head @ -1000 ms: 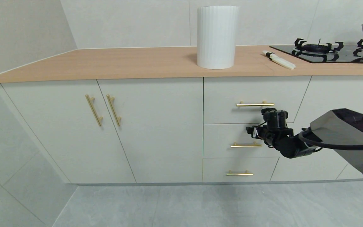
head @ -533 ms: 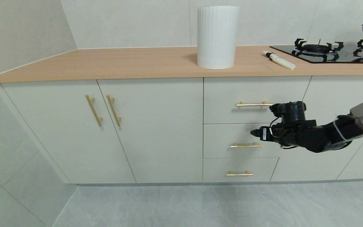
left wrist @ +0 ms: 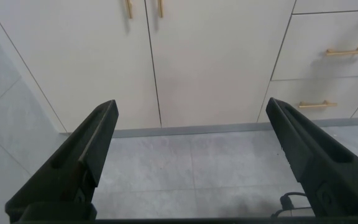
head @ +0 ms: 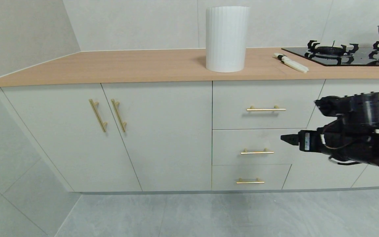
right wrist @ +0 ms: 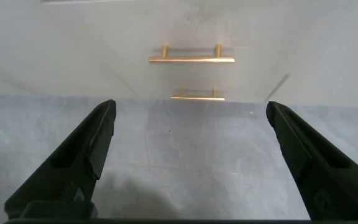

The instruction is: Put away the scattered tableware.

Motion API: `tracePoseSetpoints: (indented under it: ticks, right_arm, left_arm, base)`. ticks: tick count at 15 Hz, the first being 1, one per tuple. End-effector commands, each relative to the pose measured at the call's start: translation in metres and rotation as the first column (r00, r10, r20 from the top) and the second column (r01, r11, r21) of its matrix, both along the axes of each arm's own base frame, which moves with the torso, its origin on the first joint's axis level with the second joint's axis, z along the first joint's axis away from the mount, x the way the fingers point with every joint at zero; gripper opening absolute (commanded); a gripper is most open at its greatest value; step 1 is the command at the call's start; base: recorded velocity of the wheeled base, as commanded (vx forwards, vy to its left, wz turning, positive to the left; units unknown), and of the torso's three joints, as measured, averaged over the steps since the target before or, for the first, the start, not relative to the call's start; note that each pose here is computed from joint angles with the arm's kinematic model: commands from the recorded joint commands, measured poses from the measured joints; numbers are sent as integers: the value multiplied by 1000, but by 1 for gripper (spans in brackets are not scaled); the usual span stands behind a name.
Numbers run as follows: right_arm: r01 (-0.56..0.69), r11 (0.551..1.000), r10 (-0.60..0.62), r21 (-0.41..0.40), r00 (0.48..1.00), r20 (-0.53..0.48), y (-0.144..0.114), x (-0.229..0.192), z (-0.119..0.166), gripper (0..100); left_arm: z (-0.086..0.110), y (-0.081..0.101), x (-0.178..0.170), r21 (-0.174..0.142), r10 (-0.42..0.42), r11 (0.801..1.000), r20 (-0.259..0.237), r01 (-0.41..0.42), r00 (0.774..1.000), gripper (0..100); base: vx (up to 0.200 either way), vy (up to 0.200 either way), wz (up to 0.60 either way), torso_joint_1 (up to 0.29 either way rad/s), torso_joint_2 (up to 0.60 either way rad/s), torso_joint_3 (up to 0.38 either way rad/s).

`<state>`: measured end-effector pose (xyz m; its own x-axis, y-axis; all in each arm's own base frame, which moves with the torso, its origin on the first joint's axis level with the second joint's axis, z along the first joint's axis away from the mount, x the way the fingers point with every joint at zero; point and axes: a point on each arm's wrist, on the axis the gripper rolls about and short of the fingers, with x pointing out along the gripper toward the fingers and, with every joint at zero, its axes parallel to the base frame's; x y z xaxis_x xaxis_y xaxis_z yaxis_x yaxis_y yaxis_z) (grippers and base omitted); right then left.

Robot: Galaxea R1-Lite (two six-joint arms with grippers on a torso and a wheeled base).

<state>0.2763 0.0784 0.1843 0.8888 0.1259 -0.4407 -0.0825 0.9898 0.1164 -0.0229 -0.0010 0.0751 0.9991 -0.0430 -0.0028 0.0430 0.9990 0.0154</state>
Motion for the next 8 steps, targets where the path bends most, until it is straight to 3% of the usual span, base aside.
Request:
tracePoseSetpoints:
  ticks: [1, 4, 8]
  right_arm:
    - [38, 999, -38, 2, 985, 166, -22, -100, 33, 100]
    - [102, 994, -93, -29, 970, 223, -50, -174, 50, 100]
    - [264, 963, -245, -54, 943, 226, -77, -238, 33, 100]
  left_arm:
    - [0, 0, 0, 0, 0, 1000, 0, 0, 1000, 100]
    - [0, 0, 0, 0, 0, 1000, 0, 0, 1000, 100]
    - [0, 0, 0, 0, 0, 1000, 0, 0, 1000, 100]
  base:
    - [0, 0, 0, 0, 0, 0]
    - [0, 0, 0, 0, 0, 0]
    - [0, 0, 0, 0, 0, 0]
